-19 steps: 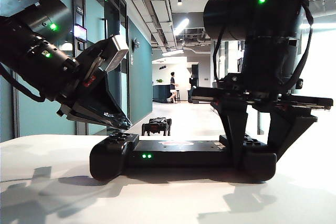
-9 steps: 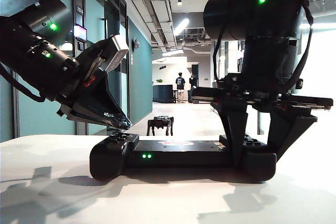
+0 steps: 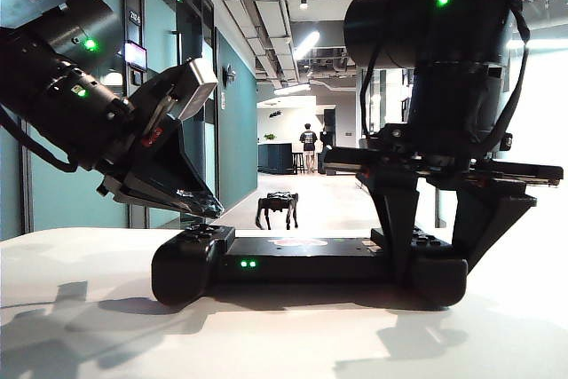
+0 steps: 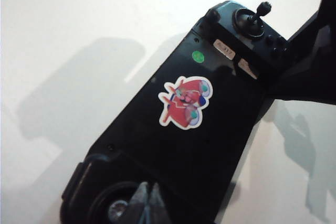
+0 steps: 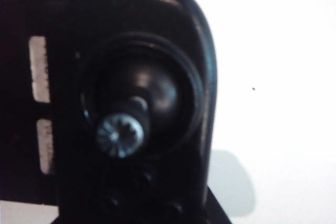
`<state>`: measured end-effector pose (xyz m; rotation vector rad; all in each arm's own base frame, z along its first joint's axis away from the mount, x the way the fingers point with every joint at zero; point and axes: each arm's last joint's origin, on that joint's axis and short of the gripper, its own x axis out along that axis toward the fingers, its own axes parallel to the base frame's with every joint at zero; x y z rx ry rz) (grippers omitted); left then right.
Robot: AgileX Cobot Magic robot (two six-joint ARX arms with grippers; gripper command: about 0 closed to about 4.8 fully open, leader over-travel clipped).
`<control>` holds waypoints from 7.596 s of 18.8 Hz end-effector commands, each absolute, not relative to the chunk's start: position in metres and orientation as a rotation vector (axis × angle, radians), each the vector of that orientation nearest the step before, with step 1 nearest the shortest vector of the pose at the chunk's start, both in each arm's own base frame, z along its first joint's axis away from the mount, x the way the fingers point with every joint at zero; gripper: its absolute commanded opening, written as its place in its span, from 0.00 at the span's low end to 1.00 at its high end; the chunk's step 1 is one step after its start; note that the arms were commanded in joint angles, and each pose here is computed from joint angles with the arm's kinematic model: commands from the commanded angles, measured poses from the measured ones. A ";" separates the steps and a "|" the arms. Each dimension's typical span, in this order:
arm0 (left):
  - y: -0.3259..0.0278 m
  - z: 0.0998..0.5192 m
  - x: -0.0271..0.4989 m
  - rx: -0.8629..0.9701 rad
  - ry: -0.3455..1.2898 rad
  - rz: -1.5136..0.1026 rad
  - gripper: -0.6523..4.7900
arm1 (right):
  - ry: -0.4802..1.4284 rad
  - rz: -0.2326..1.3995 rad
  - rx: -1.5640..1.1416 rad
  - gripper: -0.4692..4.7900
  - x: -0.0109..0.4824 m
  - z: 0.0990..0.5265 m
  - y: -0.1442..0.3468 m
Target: Push the left joystick on the remote control sitting on the white table forward to make the robot dog walk in a straight line until it approaches the door.
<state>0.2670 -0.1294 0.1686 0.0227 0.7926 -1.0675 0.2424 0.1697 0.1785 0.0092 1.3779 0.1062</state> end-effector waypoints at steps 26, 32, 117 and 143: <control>-0.130 0.170 0.268 0.021 0.772 -1.059 0.11 | 1.404 0.110 0.014 0.42 0.240 0.178 0.169; -0.130 0.170 0.268 0.021 0.772 -1.059 0.11 | 1.403 0.110 0.014 0.42 0.240 0.178 0.169; 0.000 0.174 0.097 0.096 -0.088 -0.025 0.11 | 0.362 0.290 -0.019 0.08 0.110 0.307 0.067; 0.001 0.171 0.097 0.027 -0.063 -0.007 0.11 | 0.362 0.290 -0.019 0.08 0.110 0.307 0.067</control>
